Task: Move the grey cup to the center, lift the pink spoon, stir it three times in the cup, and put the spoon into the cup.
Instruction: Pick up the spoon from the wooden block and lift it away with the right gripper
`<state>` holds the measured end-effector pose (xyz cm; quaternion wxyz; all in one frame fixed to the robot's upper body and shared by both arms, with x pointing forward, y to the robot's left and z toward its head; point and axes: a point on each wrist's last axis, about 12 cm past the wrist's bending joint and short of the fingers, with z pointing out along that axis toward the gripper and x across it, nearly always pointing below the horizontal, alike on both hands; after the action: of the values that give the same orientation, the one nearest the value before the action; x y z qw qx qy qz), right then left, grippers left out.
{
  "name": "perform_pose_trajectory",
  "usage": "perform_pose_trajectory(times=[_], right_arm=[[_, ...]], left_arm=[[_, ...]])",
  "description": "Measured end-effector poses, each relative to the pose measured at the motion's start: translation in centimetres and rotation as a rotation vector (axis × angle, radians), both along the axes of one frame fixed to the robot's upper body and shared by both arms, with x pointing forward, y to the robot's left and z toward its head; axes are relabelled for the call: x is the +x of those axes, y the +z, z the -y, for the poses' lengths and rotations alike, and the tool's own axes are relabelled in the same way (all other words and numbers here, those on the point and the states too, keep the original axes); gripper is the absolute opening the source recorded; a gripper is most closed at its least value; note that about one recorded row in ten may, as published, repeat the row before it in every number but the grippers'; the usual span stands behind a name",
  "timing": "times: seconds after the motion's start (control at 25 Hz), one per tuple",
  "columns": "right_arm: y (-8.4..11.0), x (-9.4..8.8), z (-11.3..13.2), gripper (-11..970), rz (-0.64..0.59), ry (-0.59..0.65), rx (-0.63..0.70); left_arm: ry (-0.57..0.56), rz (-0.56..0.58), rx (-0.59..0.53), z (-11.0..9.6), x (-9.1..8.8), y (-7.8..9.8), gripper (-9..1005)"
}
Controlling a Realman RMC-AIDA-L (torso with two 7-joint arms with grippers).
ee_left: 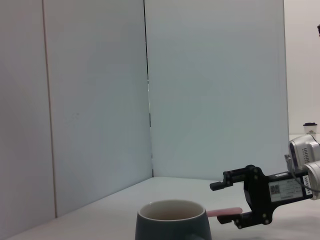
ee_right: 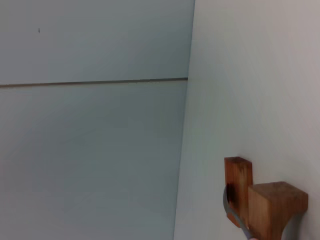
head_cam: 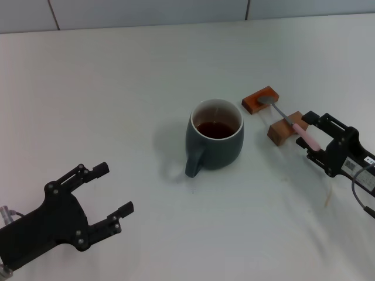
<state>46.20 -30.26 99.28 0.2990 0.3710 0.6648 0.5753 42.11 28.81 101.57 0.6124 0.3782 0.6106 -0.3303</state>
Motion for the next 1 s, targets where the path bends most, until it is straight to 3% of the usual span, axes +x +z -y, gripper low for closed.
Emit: perform_pose_trajectory(times=[0.16,0.4,0.52,0.64,0.72,0.8,0.84,0.92,1.0], right_arm=[[0.0,0.0,0.0,740,-0.001,-0.004,0.002],[0.0,-0.3,0.2,577,0.001,-0.012,0.007],[0.0,-0.3,0.1,328,0.007,-0.010,0.004],[0.2,-0.3,0.1,207,0.046,-0.004,-0.018],[0.5,-0.3,0.2,126,0.095,-0.009,-0.043],[1.0,-0.2,0.2,122,0.168,0.000,-0.091],[1.6,0.1,0.0,120,0.284,0.020,-0.181],[1.9,0.2,-0.1,116,0.342,0.024,-0.228],[2.9,0.4,-0.2,114,0.520,0.023,-0.366]], left_arm=[[0.000,0.000,0.001,0.0,0.0,0.0,805],[0.000,0.002,0.002,0.0,0.0,0.0,805],[0.001,0.003,0.004,0.0,-0.1,-0.1,805],[0.003,0.002,0.004,-0.1,-0.2,-0.1,805],[0.003,0.002,0.003,0.0,-0.2,-0.1,805],[0.003,0.001,0.003,0.0,-0.3,-0.1,805],[0.003,0.001,0.001,0.1,-0.3,-0.2,805],[0.003,0.003,0.001,0.2,-0.3,-0.2,805],[0.004,0.008,0.004,0.2,-0.4,-0.2,805]])
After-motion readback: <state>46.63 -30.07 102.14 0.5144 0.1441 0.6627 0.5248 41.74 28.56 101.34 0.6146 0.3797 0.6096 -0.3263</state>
